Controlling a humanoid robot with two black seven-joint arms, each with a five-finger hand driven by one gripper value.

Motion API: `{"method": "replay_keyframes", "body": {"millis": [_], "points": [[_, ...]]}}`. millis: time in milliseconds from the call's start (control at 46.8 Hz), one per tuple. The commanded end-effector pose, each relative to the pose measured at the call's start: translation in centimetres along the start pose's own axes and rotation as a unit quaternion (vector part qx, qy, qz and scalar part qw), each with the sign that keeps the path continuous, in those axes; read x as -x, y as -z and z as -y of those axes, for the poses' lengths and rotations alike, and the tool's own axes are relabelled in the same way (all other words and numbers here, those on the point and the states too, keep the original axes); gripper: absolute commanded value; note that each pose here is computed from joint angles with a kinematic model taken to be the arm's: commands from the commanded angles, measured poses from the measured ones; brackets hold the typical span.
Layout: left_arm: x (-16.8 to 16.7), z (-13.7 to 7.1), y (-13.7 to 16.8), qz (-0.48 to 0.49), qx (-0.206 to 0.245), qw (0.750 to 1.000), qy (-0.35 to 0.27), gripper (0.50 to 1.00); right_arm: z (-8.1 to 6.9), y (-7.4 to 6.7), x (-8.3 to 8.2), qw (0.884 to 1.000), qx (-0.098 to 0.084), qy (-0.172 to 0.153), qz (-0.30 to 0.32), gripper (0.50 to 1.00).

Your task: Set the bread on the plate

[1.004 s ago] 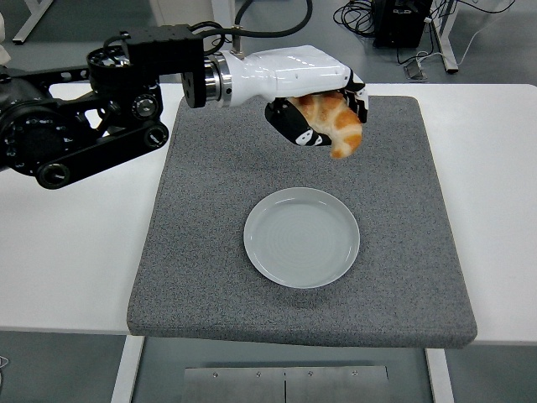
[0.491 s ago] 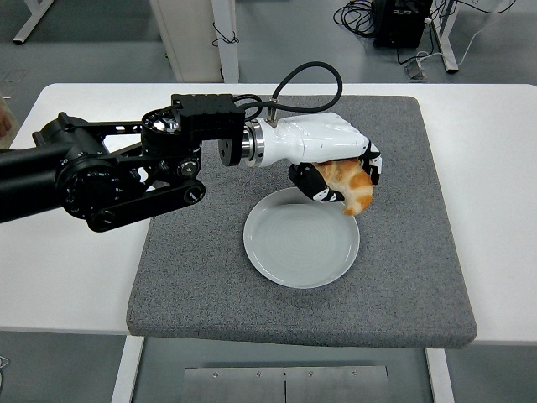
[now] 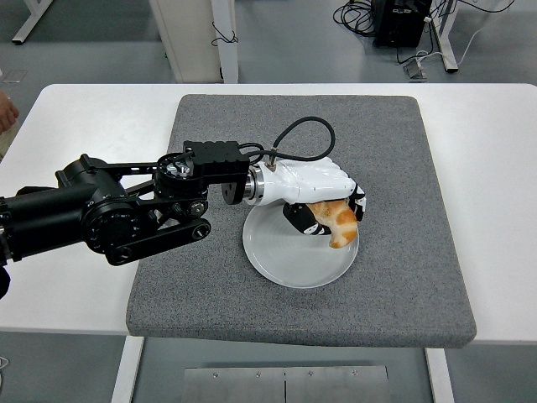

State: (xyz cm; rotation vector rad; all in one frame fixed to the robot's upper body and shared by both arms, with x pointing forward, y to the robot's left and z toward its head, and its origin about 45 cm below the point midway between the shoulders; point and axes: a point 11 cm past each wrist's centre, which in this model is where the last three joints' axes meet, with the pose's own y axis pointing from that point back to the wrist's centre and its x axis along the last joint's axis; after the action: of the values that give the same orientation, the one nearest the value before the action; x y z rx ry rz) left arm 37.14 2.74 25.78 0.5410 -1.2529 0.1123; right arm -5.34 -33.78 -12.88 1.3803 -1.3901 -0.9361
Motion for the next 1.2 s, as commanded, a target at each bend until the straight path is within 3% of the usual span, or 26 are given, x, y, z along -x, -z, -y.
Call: {"method": "replay_keyframes", "body": {"millis": [0, 556, 1090, 1111, 1132, 1154, 1175], "points": [[0.3, -0.1, 0.1, -0.002, -0.001, 1.0, 0.0, 0.5, 0.0, 0.0, 0.0, 1.0, 0.0, 0.0, 0.0, 1.0], [3.5, -0.6, 1.0, -0.022, -0.017, 1.0, 0.007, 0.5, 0.0, 0.0, 0.0, 1.0, 0.0, -0.001, 0.0, 1.0], [4.7, -2.0, 2.7, -0.038, -0.043, 0.998, 0.005, 0.5, 0.0, 0.0, 0.0, 1.0, 0.0, 0.0, 0.0, 1.0], [4.6, -2.2, 2.9, -0.04, -0.046, 0.998, 0.004, 0.586, 0.0, 0.0, 0.0, 1.0, 0.0, 0.0, 0.0, 1.0], [4.6, -2.3, 3.0, -0.041, -0.047, 0.998, 0.004, 0.706, 0.0, 0.0, 0.0, 1.0, 0.0, 0.0, 0.0, 1.0], [4.5, -2.3, 3.0, -0.041, -0.047, 0.998, 0.004, 0.786, 0.0, 0.0, 0.0, 1.0, 0.0, 0.0, 0.0, 1.0], [4.5, -2.3, 2.9, -0.041, -0.046, 0.998, 0.004, 0.831, 0.0, 0.0, 0.0, 1.0, 0.0, 0.0, -0.001, 1.0]]}}
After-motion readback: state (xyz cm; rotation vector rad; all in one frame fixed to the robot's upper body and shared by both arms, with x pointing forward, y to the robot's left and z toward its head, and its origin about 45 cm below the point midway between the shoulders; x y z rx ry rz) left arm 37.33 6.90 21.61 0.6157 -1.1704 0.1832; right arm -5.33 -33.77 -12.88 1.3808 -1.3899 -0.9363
